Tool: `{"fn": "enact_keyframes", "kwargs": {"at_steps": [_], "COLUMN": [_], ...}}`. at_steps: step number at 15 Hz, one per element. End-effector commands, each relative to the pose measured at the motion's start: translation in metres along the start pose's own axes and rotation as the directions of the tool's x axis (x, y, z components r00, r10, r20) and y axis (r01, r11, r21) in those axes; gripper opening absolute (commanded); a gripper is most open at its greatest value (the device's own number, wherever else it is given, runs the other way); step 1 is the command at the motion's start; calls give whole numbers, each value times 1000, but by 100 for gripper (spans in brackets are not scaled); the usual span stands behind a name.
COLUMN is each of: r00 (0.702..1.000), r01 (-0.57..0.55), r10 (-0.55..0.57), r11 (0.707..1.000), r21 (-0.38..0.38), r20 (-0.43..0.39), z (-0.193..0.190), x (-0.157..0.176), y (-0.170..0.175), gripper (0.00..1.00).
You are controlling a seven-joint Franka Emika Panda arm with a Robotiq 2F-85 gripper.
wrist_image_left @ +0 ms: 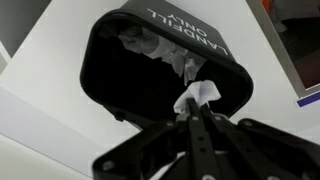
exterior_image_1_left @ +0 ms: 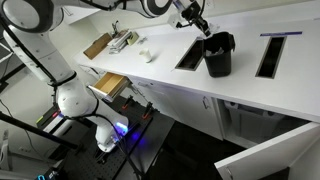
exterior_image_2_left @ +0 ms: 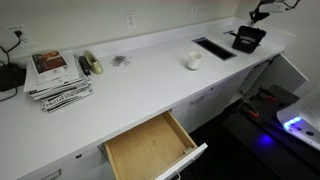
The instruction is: Open the second drawer from the right, take the paper out of the drawer and place it in the black bin on the counter then close the drawer
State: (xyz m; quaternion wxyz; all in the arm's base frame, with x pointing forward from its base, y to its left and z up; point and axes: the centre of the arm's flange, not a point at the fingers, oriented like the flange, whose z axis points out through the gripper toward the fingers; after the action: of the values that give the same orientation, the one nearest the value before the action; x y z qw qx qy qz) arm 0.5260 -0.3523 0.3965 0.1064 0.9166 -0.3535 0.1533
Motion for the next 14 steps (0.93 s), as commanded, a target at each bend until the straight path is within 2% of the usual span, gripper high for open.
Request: {"fn": "enact_keyframes", "kwargs": {"at_steps": [1,2,5,10,13,14], "r00": [1000,999,997,990,994,995], "r01": [3,1,2,12,46,62], "r10": [-3,-1,0,-3,-40,-59], "r11": [1000,1000,999,998,997,997], "r21": [-4,-17,-33,-66,-54,-43], "r20": [29,37,73,138,100,78], "z": [10,12,18,16,-4,-16], "x": [16,17,14,-1,-22,-31], "y": [-1,0,5,9,19,25], "gripper": [1,24,43,82,100,100]}}
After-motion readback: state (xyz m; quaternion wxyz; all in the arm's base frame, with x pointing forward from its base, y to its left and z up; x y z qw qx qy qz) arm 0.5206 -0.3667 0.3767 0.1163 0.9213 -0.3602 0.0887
